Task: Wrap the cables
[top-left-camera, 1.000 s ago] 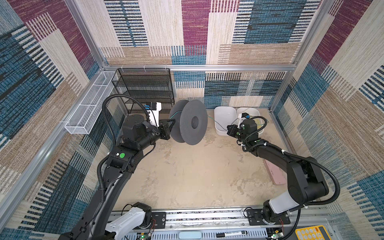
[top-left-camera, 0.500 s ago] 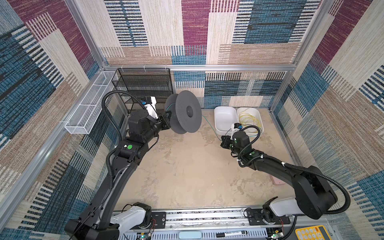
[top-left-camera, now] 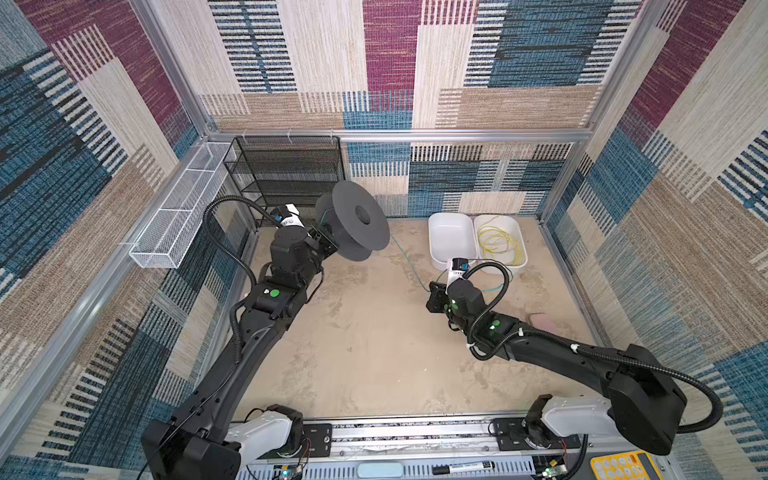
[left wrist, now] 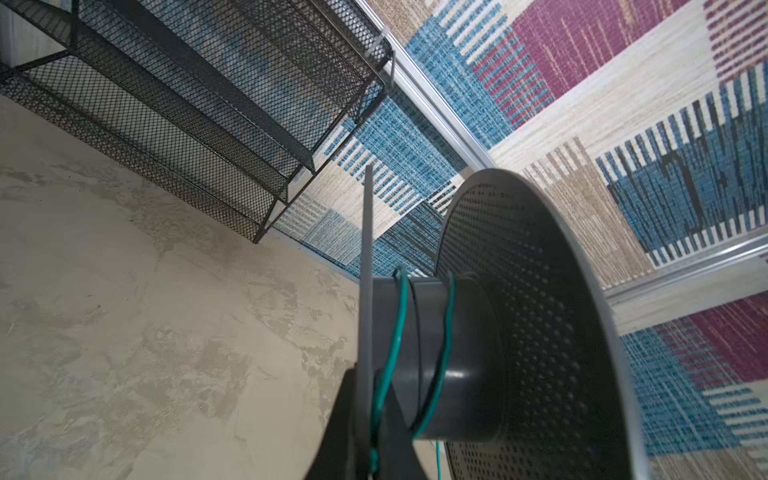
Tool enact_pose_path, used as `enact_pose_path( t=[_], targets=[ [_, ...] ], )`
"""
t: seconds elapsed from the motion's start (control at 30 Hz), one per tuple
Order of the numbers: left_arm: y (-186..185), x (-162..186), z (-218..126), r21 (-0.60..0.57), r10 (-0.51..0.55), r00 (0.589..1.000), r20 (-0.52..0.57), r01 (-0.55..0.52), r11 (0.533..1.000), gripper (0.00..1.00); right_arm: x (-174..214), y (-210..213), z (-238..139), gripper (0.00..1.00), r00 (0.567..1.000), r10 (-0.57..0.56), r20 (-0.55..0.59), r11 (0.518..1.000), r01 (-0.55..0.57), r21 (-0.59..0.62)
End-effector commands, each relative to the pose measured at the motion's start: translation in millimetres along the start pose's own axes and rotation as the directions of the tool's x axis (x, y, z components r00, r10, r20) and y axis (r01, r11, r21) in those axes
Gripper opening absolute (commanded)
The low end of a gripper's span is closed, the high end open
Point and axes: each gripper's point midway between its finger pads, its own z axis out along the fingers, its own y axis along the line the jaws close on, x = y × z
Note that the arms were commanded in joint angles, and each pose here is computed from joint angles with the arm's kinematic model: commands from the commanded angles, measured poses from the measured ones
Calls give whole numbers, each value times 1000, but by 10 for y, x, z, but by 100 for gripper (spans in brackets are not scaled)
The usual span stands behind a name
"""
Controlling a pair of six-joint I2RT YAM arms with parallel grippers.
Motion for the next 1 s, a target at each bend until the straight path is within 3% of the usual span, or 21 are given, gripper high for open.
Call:
enact_pose_path(
  t=[0.0,0.37,0.57,0.8,0.97],
  targets=[
    [-51,-362,-28,30,-154,970,187,151,988,0,-109,13,-155,0,997,-45,62,997,40,73],
    [125,-174,81,-139,-118,968,223,152,979,0,-127,1018,-534,0,966,-232,115,970,239,-52],
    [147,-90,181,-165,-72,976,206,107,980,0,-135,1517,-764,0,942,-296,156,938,318,-140],
    [144,183,350,-225,114,989,99,-89,970,0,-511,1997,-1006,0,901,-357,245,887,409,-213],
    [201,477,447,-236,241,970,-14,-237,942,0,-1010,2138,-1211,0,839,-409,359,862,484,-149]
  ],
)
